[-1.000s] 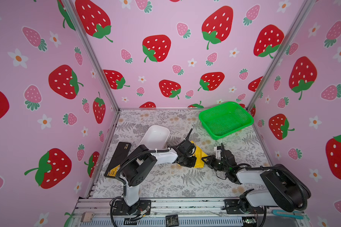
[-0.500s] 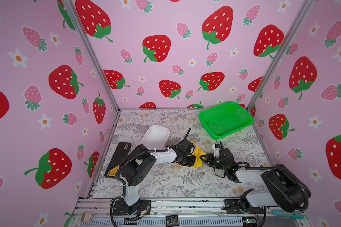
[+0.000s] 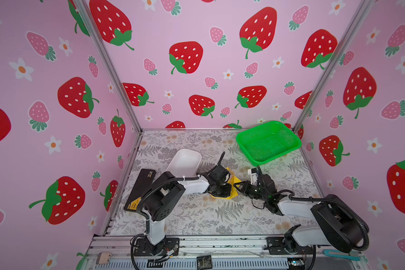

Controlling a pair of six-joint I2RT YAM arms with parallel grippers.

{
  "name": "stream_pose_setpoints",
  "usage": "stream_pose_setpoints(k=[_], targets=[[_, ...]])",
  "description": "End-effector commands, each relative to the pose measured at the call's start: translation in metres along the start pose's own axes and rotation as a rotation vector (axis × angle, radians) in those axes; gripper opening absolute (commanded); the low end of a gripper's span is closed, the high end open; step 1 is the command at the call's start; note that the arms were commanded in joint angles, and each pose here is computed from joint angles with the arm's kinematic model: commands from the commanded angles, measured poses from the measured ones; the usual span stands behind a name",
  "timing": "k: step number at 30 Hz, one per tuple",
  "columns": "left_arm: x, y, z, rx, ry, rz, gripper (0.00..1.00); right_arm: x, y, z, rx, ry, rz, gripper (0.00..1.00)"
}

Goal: Place the utensils on the paper napkin and roll it up

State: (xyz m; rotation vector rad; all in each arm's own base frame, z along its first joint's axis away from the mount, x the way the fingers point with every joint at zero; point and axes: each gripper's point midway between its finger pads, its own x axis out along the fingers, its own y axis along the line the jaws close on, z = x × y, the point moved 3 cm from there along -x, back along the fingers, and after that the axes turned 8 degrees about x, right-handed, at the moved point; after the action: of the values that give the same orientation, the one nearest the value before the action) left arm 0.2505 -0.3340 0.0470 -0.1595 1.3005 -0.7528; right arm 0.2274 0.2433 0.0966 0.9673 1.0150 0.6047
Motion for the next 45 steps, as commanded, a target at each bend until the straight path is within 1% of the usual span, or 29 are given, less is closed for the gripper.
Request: stream_pose_setpoints(k=[1,7,11,16,23,29,33,34,39,45], targets=[[-0.009,-0.003,0.003,-0.022,-0.027,-0.025,0.05,0.004,0.001,0.001,-0.02,-0.005,-0.02,0.07],[-0.013,-0.003,0.009,-0.05,-0.05,-0.06,0.05,0.006,0.001,0.002,-0.038,-0.005,-0.036,0.07],[-0.011,0.003,0.009,-0.078,-0.051,-0.053,0.04,0.009,0.005,0.001,-0.067,0.006,-0.052,0.07],[-0.008,0.01,0.01,-0.111,-0.049,-0.037,0.05,0.014,0.003,-0.003,-0.101,0.009,-0.112,0.07],[-0.007,0.01,0.011,-0.125,-0.052,-0.045,0.04,0.022,0.009,-0.007,-0.149,0.032,-0.138,0.07],[-0.017,0.008,0.015,-0.128,-0.092,-0.055,0.05,0.026,0.012,-0.009,-0.152,0.037,-0.137,0.07],[-0.032,0.013,0.015,-0.146,-0.135,-0.035,0.04,0.028,0.014,-0.009,-0.154,0.041,-0.132,0.07],[-0.036,0.015,0.015,-0.154,-0.151,-0.03,0.09,0.029,0.015,-0.009,-0.156,0.045,-0.127,0.07],[-0.061,0.022,0.019,-0.18,-0.225,-0.05,0.15,0.033,0.018,-0.011,-0.165,0.056,-0.12,0.08],[-0.083,0.02,0.04,-0.219,-0.294,-0.152,0.29,0.041,0.02,-0.013,-0.171,0.072,-0.118,0.09]])
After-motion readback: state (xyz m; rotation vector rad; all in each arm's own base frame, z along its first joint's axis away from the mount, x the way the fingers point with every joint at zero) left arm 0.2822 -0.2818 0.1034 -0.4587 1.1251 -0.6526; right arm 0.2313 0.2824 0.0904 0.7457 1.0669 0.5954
